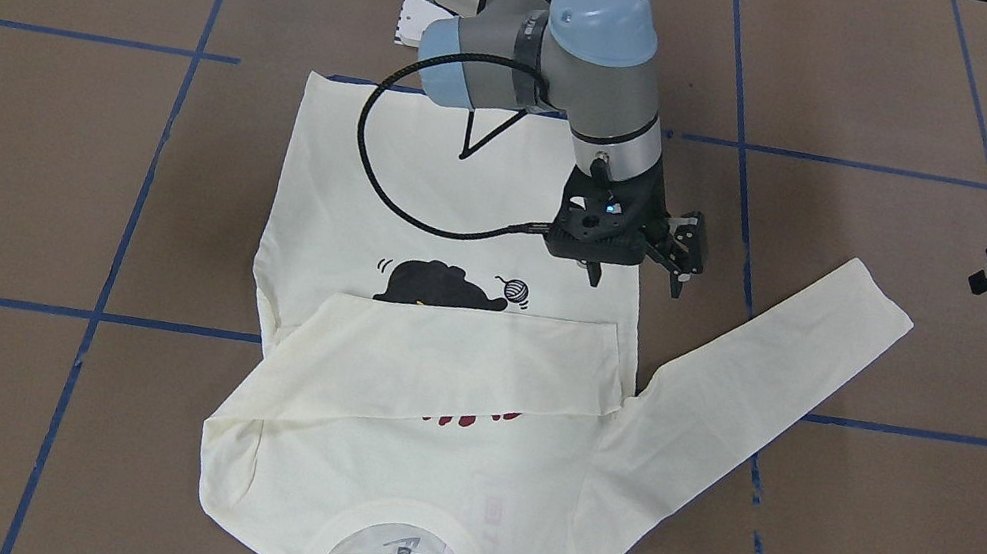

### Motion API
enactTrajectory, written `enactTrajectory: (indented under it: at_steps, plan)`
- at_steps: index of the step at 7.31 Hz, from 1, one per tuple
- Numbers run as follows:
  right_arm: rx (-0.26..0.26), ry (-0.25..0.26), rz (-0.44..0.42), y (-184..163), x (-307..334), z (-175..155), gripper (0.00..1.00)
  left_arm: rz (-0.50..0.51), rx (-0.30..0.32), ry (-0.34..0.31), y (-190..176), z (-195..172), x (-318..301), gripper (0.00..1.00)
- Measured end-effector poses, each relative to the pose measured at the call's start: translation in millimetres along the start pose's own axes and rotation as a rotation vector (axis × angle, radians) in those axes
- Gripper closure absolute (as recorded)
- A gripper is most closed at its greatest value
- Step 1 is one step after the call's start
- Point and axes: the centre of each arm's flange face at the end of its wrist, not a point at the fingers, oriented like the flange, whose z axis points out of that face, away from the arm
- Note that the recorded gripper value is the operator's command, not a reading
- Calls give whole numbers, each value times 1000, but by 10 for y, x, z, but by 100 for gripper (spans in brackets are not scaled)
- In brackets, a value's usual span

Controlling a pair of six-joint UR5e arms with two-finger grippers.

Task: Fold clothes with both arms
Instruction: 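Carry the grasped sleeve across the shirt front toward the other sleeve with the right gripper, then release the sleeve with the right gripper while the left gripper grasps the other cuff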

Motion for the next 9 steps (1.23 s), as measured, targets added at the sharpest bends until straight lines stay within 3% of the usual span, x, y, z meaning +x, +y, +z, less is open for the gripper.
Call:
enactTrajectory:
  at_steps: [1, 4, 7, 8, 9]
  plan:
    - [-8, 1, 12, -134, 460, -260, 0, -25, -15, -10, 50, 246, -39, 5]
    - [-51, 19, 6, -690, 1807, -1170, 0, 3, -37, -11, 116, 872, -318, 17]
    - [-69, 28, -19, -777, 2111, -1347, 0, 41, -71, -36, 151, 1246, -200, 30]
    - [-69, 29, -19, -777, 2126, -1350, 0, 47, -77, -44, 173, 1309, -189, 43]
    - [-69, 29, -20, -777, 2130, -1358, 0, 48, -81, -48, 188, 1341, -187, 78]
